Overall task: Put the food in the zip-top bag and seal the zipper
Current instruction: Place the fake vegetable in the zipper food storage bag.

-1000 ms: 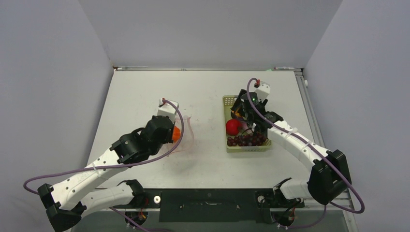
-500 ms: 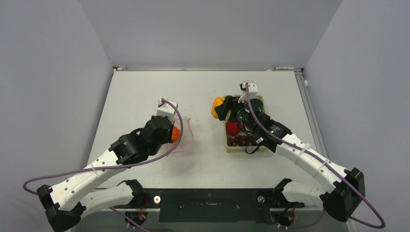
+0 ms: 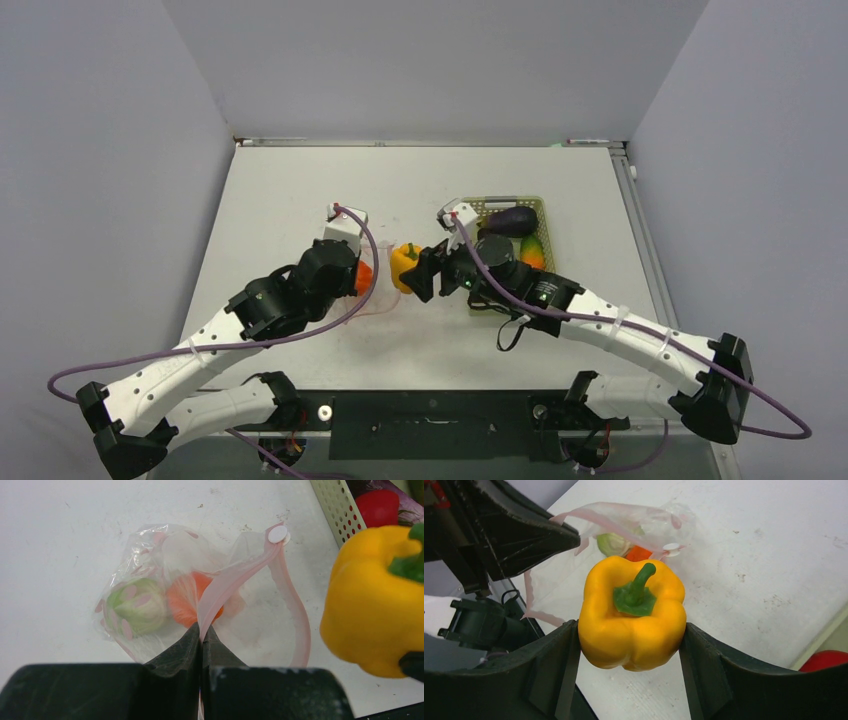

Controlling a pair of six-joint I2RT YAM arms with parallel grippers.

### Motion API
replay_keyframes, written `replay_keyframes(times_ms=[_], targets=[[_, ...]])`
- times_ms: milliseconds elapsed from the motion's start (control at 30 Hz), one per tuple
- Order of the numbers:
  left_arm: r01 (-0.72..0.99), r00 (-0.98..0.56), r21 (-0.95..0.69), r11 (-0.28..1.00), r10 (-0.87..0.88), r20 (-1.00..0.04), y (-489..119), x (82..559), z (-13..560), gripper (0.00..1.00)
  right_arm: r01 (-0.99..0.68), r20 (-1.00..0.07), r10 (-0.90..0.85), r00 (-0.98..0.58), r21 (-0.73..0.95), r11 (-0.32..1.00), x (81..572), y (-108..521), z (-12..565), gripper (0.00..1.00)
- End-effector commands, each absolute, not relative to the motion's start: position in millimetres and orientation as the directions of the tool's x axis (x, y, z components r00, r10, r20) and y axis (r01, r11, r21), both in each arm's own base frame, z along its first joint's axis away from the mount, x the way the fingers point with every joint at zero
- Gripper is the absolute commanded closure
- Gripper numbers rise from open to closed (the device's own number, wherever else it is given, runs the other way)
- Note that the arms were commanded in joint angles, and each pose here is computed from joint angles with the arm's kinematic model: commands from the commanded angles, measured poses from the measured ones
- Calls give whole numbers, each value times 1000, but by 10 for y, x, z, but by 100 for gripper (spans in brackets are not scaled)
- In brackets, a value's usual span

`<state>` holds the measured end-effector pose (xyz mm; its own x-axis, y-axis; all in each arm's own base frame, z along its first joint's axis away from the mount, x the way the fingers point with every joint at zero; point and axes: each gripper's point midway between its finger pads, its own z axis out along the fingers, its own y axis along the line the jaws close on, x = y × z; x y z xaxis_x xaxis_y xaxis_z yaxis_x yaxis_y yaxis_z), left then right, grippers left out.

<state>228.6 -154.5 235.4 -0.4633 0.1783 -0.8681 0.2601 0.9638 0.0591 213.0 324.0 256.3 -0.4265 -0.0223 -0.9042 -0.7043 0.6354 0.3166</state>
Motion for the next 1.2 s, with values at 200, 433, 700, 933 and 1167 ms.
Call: replay_keyframes(times_ms=[200, 433, 700, 933, 1167], targets=[[248, -440, 34, 968, 144, -886, -1553, 2322, 2457, 100, -780, -931, -41, -363, 279, 560, 2062, 3690, 2622, 62], [247, -439, 36, 968, 145, -887, -1549, 2320, 2458, 100, -791, -924, -47, -378, 297, 535, 2039, 3929, 2537, 62], [250, -441, 35, 968, 146, -886, -1556, 2318, 2450, 100, -761, -916, -36, -399, 309, 570, 2104, 4080, 2433, 60], [251, -440, 34, 967, 145, -886, -1557, 2317, 2455, 100, -735, -908, -28, -419, 321, 597, 2116, 4201, 2318, 54], [250, -442, 34, 968, 145, -885, -1562, 2320, 2449, 100, -739, -905, -38, -423, 321, 592, 2060, 4309, 2262, 38]])
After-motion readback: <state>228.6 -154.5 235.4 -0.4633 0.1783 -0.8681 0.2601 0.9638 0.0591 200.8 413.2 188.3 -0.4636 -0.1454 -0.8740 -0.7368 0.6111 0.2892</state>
